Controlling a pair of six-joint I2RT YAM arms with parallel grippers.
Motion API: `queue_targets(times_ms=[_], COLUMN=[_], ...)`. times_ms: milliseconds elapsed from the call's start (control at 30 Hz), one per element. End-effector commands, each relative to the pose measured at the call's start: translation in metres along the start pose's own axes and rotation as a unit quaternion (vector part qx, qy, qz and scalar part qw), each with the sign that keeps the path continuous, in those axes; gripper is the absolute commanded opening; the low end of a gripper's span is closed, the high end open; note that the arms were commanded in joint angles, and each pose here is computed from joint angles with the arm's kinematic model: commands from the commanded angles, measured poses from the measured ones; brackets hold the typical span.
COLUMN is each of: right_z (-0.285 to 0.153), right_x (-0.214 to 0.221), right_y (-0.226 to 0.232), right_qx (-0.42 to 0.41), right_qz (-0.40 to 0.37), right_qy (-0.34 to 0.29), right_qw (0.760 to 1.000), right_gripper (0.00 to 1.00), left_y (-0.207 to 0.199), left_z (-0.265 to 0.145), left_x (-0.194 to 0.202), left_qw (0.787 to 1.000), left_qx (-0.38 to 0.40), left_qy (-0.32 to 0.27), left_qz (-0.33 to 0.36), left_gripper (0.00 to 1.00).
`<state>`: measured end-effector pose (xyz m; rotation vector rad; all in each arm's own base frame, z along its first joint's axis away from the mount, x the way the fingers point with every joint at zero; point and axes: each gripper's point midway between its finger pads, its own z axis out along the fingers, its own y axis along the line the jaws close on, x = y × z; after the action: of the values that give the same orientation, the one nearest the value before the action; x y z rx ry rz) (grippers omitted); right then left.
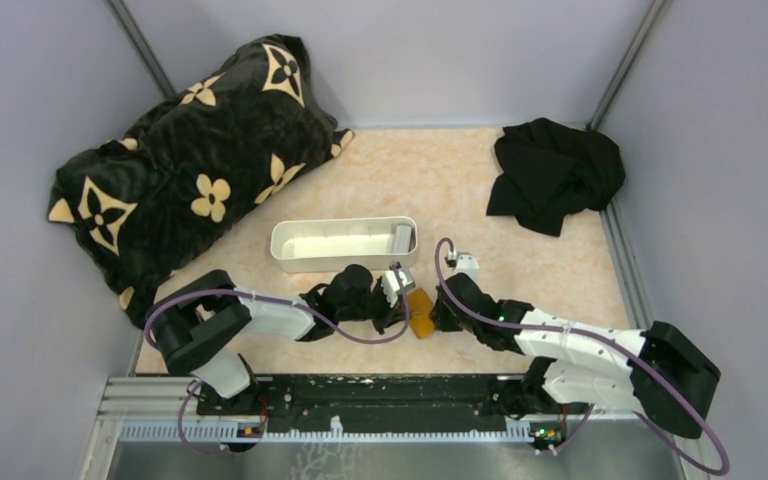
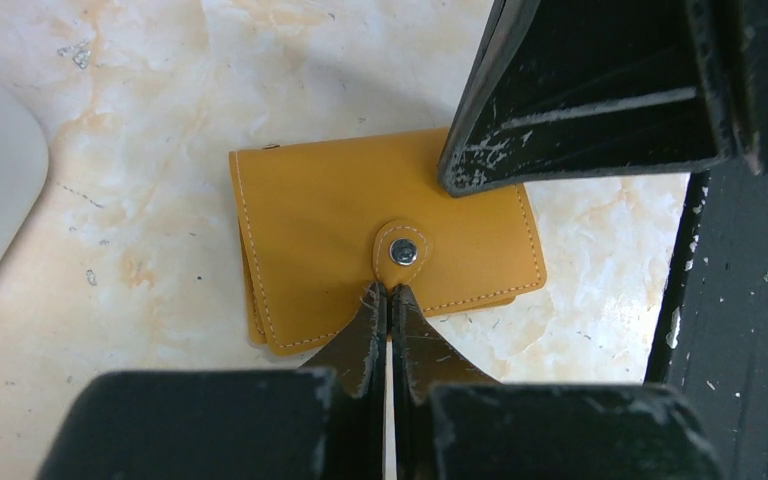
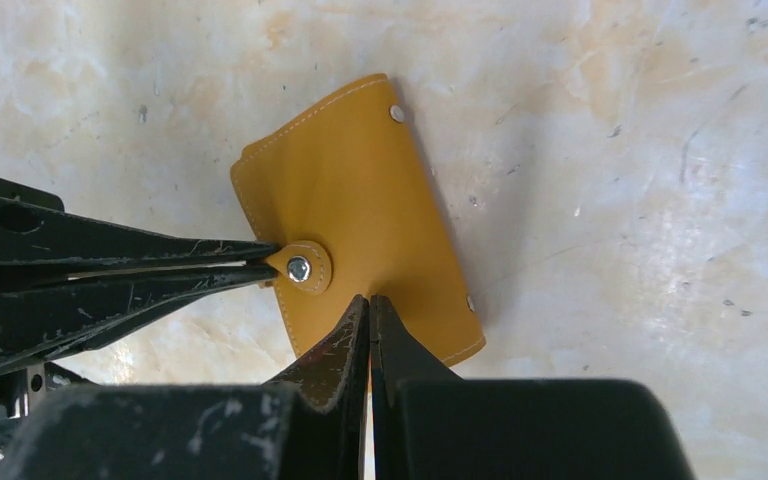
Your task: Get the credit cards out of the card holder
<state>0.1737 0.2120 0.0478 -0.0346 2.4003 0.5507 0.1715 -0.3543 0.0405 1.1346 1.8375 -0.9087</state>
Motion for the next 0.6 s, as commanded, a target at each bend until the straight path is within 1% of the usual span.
queue_targets(times_ms=[0, 233, 567], right_z=[0.009, 0.019, 0.023], right_x=[0.004, 0.029, 0.058], right_y=[0.018, 0.021, 0.002], right_qx=[-0.035, -0.047, -0.002], right_qz=[0.004, 0.017, 0.027], right_qy=[0.01, 0.044, 0.093], right_qw=[0.999, 0.998, 0.995], right_gripper=[0.0, 0.0, 0.0], left_y=[0.0, 0.001, 0.001], left_z=[0.002, 0.003, -0.014], left_x=[-0.013, -0.01, -0.043], left_qw=[1.0, 1.0, 0.997], left_qx=[0.001, -0.002, -0.021], left_qy=[-0.015, -0.013, -0.068], left_qz=[-0.008, -0.013, -0.02], left_gripper=[0.0, 0.0, 0.0])
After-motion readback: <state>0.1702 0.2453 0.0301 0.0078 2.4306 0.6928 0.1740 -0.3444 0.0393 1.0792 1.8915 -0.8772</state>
